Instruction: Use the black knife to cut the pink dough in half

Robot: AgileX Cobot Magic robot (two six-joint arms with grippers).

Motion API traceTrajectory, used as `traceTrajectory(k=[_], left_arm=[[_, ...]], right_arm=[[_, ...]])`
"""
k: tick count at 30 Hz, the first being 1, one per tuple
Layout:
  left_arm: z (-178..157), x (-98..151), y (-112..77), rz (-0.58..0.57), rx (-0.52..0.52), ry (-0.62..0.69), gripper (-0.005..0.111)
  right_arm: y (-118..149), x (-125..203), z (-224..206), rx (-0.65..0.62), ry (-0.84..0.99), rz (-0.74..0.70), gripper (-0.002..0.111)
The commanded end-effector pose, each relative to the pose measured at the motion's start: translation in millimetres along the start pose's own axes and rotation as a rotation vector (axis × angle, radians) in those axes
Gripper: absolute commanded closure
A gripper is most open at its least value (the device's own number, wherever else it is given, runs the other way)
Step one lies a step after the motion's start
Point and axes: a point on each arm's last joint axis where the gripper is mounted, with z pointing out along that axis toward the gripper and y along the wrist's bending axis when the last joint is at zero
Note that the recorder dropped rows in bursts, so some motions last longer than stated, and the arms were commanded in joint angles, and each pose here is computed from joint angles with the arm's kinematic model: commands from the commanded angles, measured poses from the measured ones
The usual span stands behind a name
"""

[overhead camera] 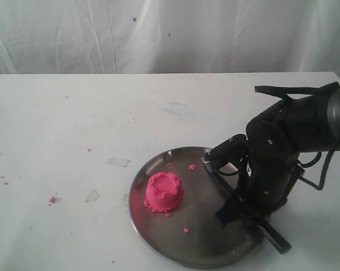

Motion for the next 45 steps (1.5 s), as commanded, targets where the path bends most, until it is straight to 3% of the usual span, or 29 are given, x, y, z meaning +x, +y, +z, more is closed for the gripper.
traceTrajectory(k=[1, 14, 22, 26, 36, 45], left_arm=[[-0.1, 0.1, 0.0, -0.012, 0.000, -0.007, 0.107], [-0.1, 0.1, 0.0, -0.012, 0.000, -0.007, 0.107], [-0.1, 0.1, 0.0, -0.012, 0.000, -0.007, 0.107], [-0.1, 0.1, 0.0, -0.012, 0.000, -0.007, 0.107], [-0.1, 0.1, 0.0, -0.012, 0.000, -0.007, 0.107], [-0.1, 0.1, 0.0, -0.012, 0.000, -0.007, 0.107]], right_arm=[[1.2, 4.0, -0.6, -0.006, 0.047, 0.014, 0.085], [6.2, 11.6, -2.8, -0.015, 0.128, 0.004, 0.084], [6.1, 10.3, -3.8, -0.018, 0.110, -0.011, 0.068], [5.9, 10.3, -4.3, -0.016, 0.108, -0.012, 0.068], [3.9, 9.0, -22.1, -0.015, 0.048, -0.005, 0.101], [2.9, 20.4, -29.2, -0.012, 0.141, -0.001, 0.103]])
